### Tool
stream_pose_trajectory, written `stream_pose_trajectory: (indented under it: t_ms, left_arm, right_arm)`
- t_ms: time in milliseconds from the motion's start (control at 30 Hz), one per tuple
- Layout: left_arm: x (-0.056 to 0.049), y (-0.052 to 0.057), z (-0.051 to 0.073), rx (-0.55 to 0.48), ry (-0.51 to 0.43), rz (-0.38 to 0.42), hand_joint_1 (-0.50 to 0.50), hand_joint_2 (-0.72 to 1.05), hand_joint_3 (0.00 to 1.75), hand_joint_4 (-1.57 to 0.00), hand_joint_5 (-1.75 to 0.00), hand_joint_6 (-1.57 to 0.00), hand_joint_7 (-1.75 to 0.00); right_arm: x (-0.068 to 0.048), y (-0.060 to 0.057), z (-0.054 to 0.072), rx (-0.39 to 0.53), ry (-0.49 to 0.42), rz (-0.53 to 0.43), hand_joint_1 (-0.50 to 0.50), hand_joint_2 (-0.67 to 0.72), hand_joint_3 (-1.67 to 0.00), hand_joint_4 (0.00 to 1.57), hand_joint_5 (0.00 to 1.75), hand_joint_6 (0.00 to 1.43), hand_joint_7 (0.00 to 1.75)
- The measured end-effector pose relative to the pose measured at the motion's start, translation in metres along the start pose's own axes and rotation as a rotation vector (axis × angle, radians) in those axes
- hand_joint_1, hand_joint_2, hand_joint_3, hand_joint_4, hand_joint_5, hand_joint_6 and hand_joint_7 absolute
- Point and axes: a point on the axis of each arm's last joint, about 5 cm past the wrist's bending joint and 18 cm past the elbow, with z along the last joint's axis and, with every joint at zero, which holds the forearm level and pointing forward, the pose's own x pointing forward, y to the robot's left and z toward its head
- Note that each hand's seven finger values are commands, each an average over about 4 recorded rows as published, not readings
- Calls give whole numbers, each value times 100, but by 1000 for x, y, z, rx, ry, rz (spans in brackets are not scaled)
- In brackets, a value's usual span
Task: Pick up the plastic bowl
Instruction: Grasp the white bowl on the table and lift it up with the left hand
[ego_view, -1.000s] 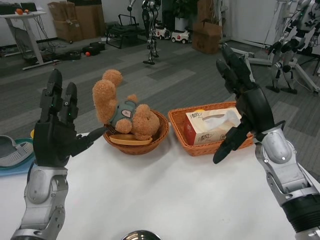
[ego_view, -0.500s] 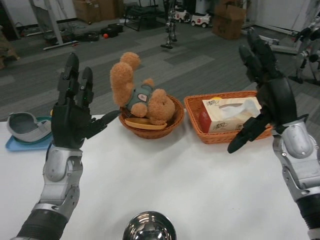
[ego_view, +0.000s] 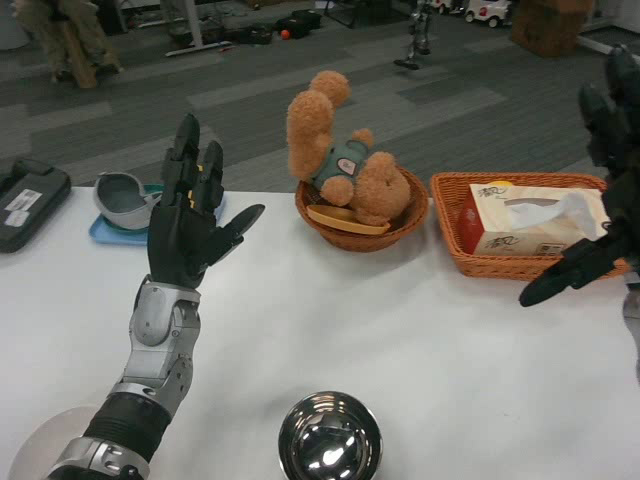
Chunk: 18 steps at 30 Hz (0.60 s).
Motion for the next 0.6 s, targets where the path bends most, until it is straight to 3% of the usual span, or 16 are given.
stream_pose_trajectory:
  t_ms: [200, 367, 600]
  left_arm:
    - [-24, 22, 2, 62, 16, 88, -50, 34, 0, 0, 0, 0, 0]
    - [-45, 41, 7, 121, 39, 168, -50, 41, 0, 0, 0, 0, 0]
    - [-58, 49, 17, 165, -75, 285, -50, 43, 0, 0, 0, 0, 0]
  right_arm:
    - [-3, -2, -5, -1, 27, -10, -46, 41, 0, 0, 0, 0, 0]
    - [-6, -3, -11, -2, 61, -17, -46, 41, 0, 0, 0, 0, 0]
    - [-11, -4, -21, -2, 124, -23, -46, 41, 0, 0, 0, 0, 0]
